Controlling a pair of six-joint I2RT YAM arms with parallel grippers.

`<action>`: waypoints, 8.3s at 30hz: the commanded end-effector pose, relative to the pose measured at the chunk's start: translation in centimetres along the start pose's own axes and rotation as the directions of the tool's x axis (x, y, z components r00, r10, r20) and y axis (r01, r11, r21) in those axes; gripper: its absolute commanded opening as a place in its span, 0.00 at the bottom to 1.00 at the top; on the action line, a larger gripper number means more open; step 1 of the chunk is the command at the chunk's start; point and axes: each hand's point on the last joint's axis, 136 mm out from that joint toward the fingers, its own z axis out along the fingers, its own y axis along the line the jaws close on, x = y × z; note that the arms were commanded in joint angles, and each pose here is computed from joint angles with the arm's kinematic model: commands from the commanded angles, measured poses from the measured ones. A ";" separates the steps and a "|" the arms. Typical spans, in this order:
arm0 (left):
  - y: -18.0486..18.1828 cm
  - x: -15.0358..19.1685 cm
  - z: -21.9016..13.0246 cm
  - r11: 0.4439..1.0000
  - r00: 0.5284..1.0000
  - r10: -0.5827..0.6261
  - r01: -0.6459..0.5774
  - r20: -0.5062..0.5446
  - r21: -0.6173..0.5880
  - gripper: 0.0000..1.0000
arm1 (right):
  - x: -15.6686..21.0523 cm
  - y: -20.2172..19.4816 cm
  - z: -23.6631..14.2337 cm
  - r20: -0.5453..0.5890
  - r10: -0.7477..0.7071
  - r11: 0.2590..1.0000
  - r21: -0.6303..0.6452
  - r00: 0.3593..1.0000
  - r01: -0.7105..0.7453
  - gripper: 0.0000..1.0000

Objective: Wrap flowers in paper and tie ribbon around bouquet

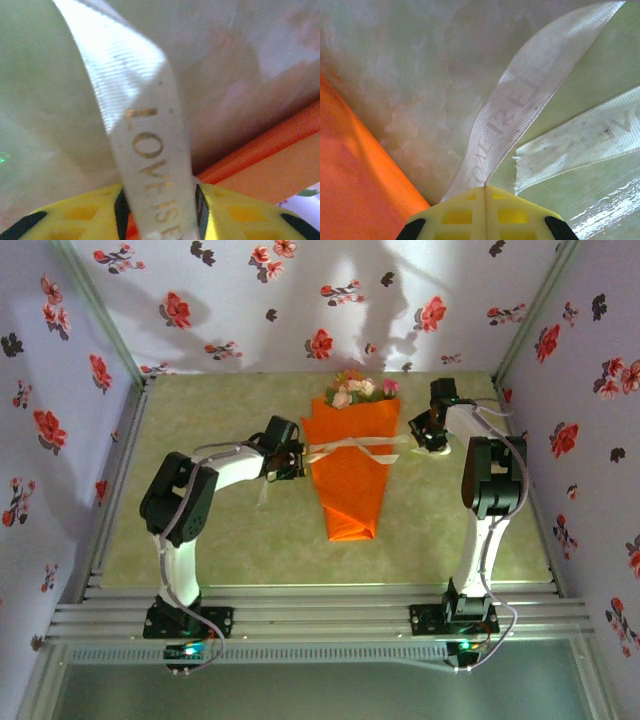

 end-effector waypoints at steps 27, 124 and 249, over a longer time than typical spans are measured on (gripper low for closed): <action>-0.8 -7.6 -4.4 0.995 0.995 -0.099 0.099 -0.001 0.003 0.38 | -1.2 -2.8 0.0 -0.040 0.042 0.999 -0.009 0.998 -0.042 0.00; -4.4 3.1 1.9 0.999 0.991 0.005 0.002 -0.132 0.052 0.00 | 3.1 2.4 0.6 -0.054 0.273 0.936 -0.215 0.961 -0.278 0.00; -6.0 -9.5 -2.9 0.919 0.982 -0.175 0.187 -0.067 0.346 0.00 | 7.2 1.1 1.1 -0.218 0.612 0.628 -0.451 0.760 -0.634 0.00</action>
